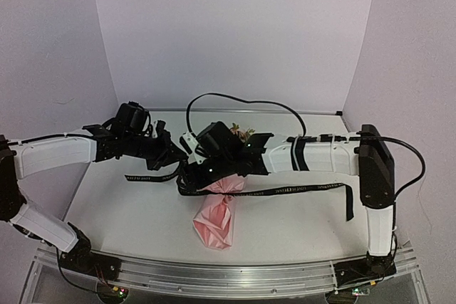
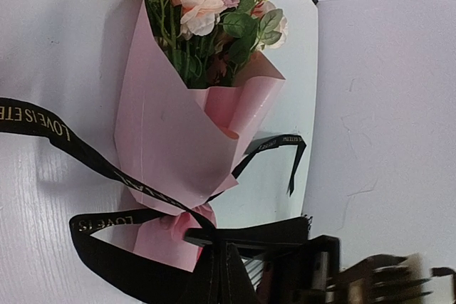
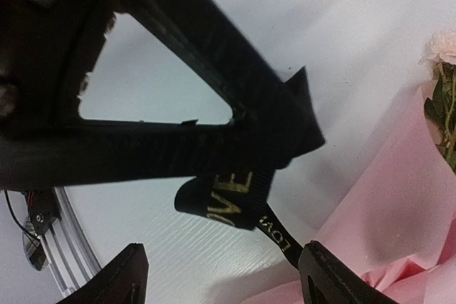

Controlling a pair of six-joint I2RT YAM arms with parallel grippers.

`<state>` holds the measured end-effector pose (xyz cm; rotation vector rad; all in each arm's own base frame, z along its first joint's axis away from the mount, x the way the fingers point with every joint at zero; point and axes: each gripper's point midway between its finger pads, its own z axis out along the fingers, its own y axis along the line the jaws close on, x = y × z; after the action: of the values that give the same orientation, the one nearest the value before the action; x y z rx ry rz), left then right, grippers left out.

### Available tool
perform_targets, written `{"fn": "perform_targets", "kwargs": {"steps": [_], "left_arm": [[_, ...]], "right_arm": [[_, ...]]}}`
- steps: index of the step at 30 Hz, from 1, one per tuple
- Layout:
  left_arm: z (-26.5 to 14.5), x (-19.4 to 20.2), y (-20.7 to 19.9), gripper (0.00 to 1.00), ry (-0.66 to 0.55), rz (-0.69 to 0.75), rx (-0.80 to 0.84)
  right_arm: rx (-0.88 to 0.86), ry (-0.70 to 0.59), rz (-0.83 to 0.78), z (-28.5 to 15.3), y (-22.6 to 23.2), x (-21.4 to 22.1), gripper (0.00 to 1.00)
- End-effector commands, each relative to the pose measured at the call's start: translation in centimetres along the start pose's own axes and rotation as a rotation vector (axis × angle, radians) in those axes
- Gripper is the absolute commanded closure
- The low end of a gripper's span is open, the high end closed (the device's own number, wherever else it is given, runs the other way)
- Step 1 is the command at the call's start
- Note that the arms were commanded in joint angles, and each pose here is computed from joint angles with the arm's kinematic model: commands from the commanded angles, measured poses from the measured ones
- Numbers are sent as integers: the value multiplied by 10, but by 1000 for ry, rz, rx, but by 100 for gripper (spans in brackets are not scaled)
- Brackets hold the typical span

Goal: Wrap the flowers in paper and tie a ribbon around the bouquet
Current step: Pass from the left arm to the right

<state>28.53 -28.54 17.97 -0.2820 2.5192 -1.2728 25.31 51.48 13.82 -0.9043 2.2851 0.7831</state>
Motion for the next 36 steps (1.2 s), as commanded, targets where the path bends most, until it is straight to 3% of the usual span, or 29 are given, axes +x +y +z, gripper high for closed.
{"fn": "perform_targets", "kwargs": {"steps": [1, 12, 16, 21, 27, 32, 36], "left_arm": [[-23, -11, -34, 100, -52, -24, 66], [-33, -11, -29, 100, -74, -38, 40], [-37, -11, -29, 100, -82, -39, 34], [-45, -15, -21, 100, -120, -38, -15], [-49, -15, 3, 97, -153, 15, -111], [-31, 5, 16, 82, -65, 133, -70], [-30, 7, 8, 68, -65, 222, -3]], "right_arm": [[76, -117, -6, 10, 5, -27, 24], [216, -180, 7, 26, -10, -35, 27], [250, -197, 12, 28, -15, -39, 32], [279, -200, 15, 27, -19, -39, 53], [327, -189, 4, -3, -27, -37, 99], [317, -149, -10, -35, -28, -20, 100], [346, -143, -17, -58, -37, -7, 100]]}}
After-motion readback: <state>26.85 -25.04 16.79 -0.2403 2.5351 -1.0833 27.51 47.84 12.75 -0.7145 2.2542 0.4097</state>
